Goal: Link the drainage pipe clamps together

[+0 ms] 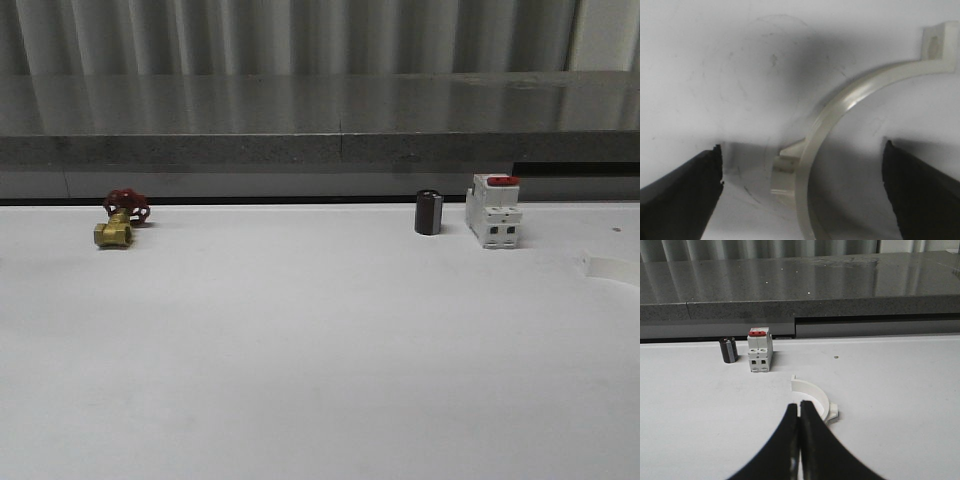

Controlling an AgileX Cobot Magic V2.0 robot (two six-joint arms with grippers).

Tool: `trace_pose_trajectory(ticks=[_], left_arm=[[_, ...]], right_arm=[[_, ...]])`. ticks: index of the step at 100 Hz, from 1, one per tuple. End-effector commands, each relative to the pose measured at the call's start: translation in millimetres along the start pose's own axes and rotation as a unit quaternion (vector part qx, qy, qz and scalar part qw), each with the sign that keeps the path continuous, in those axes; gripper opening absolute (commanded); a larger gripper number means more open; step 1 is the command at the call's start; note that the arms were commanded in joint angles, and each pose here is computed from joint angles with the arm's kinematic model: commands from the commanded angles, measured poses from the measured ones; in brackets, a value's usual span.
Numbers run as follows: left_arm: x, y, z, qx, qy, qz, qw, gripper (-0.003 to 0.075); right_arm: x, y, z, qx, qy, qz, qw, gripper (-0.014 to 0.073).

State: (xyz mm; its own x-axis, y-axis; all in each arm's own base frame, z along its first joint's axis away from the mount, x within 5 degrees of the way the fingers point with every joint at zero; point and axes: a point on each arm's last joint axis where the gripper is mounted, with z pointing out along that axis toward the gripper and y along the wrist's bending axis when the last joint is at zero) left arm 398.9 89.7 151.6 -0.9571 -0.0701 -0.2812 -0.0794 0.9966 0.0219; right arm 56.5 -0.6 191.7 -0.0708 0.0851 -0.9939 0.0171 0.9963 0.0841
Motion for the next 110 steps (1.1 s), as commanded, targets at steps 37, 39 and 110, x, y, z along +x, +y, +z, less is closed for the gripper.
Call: trace_pose_trajectory(ticks=[37,39,110], left_arm=[[-13,1,-24,-0.003,-0.048,-0.006,0.999,0.0374],[-13,1,-24,-0.003,-0.048,-0.006,0.999,0.0335],[-1,-80,-112,0.065,-0.056,-0.038,0.996,0.0014]], right_arm=[[-14,1,-3,-0.003,-0.06,-0.002,0.998,-0.0117],[-14,1,-3,-0.003,-0.06,-0.002,0.998,-0.0117],[-14,1,-3,-0.003,-0.06,-0.002,0.998,-0.0117]])
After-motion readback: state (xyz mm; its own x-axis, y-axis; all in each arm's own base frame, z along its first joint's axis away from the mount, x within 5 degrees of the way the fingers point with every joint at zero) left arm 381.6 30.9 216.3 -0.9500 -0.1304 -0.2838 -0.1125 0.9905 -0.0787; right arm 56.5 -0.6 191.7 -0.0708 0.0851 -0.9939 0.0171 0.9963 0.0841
